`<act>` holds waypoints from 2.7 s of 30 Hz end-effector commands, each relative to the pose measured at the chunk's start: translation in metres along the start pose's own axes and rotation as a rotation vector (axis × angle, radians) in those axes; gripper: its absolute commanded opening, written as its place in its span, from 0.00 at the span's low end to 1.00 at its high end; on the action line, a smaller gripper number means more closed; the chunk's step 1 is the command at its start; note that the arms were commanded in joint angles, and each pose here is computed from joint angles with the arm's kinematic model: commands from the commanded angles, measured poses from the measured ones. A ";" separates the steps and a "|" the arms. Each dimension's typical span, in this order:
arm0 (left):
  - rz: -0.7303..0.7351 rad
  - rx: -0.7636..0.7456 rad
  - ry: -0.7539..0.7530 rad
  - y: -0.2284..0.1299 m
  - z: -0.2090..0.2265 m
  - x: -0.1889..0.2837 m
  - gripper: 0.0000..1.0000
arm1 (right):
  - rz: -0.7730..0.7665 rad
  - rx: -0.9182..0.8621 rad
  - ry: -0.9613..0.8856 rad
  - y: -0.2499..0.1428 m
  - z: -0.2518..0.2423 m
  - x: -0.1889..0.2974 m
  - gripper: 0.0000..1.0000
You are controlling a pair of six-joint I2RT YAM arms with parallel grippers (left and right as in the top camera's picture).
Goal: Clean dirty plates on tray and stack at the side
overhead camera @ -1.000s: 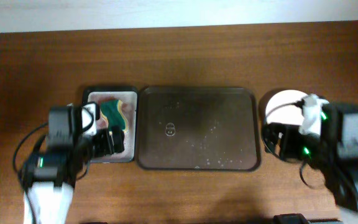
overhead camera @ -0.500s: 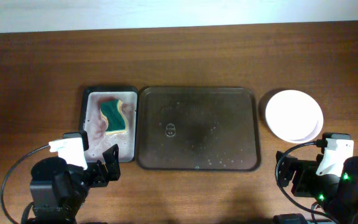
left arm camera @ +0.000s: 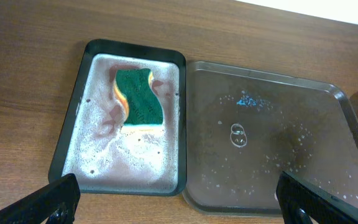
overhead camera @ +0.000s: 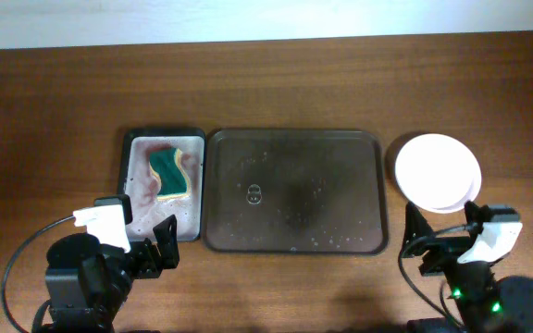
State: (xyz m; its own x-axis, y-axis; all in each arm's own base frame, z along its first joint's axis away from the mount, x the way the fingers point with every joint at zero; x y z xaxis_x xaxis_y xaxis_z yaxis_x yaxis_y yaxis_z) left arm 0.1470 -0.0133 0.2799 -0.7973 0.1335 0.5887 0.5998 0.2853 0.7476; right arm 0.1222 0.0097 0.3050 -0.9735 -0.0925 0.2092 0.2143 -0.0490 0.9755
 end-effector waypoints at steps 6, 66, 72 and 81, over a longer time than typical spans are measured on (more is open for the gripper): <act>-0.007 -0.015 0.007 0.000 0.001 0.000 0.99 | -0.317 0.026 0.041 -0.055 -0.001 -0.037 0.99; -0.555 -0.336 -0.133 -0.076 0.030 -0.082 0.99 | -0.131 0.153 -0.041 -0.130 -0.013 -0.073 0.99; -0.555 -0.336 -0.133 -0.076 0.030 -0.082 0.99 | -0.131 0.153 -0.041 -0.130 -0.013 -0.073 0.99; -0.555 -0.336 -0.133 -0.076 0.030 -0.082 0.99 | -0.131 0.153 -0.040 -0.130 -0.013 -0.073 0.99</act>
State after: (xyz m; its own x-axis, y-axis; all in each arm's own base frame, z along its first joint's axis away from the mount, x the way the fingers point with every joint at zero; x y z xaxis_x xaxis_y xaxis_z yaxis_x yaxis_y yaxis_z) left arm 0.1654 -0.0153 0.1664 -0.9858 0.1557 0.0621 0.0715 0.0559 0.9959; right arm 0.1660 0.0097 0.1644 -0.9956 -0.0547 0.0760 0.0712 0.0861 0.9937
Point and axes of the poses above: each gripper's point midway between its finger pads, its own x axis back along the fingers, its own z axis along the line the jaws close on, y = z × x, the point moved 8 cm from there along x, back along the fingers, and after that the axes turned 7 degrees about x, right-handed, at the moved point
